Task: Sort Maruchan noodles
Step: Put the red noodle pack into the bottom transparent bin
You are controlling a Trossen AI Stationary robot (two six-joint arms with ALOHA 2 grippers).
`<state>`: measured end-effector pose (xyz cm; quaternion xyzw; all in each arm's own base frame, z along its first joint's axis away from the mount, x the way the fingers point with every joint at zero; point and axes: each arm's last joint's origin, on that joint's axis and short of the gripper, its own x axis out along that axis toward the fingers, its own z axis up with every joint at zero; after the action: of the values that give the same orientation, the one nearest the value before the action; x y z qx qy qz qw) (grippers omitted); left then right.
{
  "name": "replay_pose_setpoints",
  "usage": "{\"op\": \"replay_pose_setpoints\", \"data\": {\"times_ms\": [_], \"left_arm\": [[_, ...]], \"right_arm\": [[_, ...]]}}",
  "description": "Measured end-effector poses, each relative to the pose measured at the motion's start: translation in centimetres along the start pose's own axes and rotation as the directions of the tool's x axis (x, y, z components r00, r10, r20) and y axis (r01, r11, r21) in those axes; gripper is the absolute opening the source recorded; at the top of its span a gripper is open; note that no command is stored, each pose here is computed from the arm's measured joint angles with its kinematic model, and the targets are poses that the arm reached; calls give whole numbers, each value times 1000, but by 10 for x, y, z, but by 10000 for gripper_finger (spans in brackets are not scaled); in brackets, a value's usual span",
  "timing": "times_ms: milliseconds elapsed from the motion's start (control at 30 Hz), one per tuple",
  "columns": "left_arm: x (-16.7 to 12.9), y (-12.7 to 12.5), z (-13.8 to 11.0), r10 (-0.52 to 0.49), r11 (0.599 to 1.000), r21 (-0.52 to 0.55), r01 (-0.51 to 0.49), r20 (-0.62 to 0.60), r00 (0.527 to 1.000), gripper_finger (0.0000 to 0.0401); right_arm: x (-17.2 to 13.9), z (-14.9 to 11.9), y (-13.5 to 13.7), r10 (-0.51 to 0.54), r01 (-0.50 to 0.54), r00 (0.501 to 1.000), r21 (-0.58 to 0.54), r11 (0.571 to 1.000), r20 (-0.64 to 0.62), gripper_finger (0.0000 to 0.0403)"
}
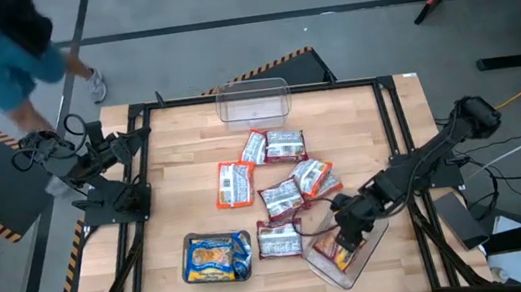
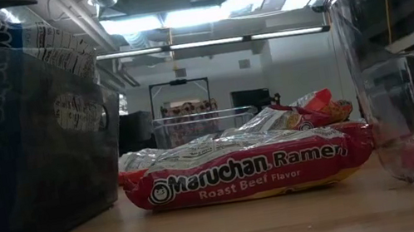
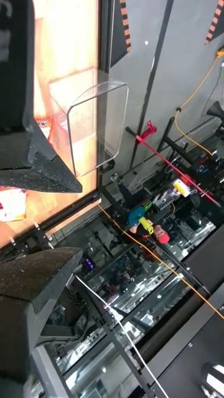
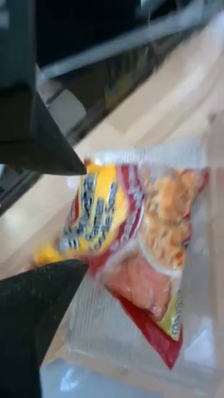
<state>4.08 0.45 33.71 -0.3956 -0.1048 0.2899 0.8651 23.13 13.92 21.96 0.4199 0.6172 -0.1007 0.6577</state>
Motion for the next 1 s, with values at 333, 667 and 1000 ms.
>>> {"op": "replay_pose_setpoints", "data": {"times_ms": [333,667,1000], "left_arm": [[0,1,0,4,1000,12,-4,-1,1000,147],[0,1,-1,1,1000,7,-1,-7,1000,147],[0,1,-2,-18,1000,18,18,-42,999,147]], "right_arm": [[-78,25,12,-30,59,960,-96,994,279,220],[-62,111,10,-107,273,849,-257,927,518,237],[0,176,-13,-208,323,881,-218,921,425,356]]}}
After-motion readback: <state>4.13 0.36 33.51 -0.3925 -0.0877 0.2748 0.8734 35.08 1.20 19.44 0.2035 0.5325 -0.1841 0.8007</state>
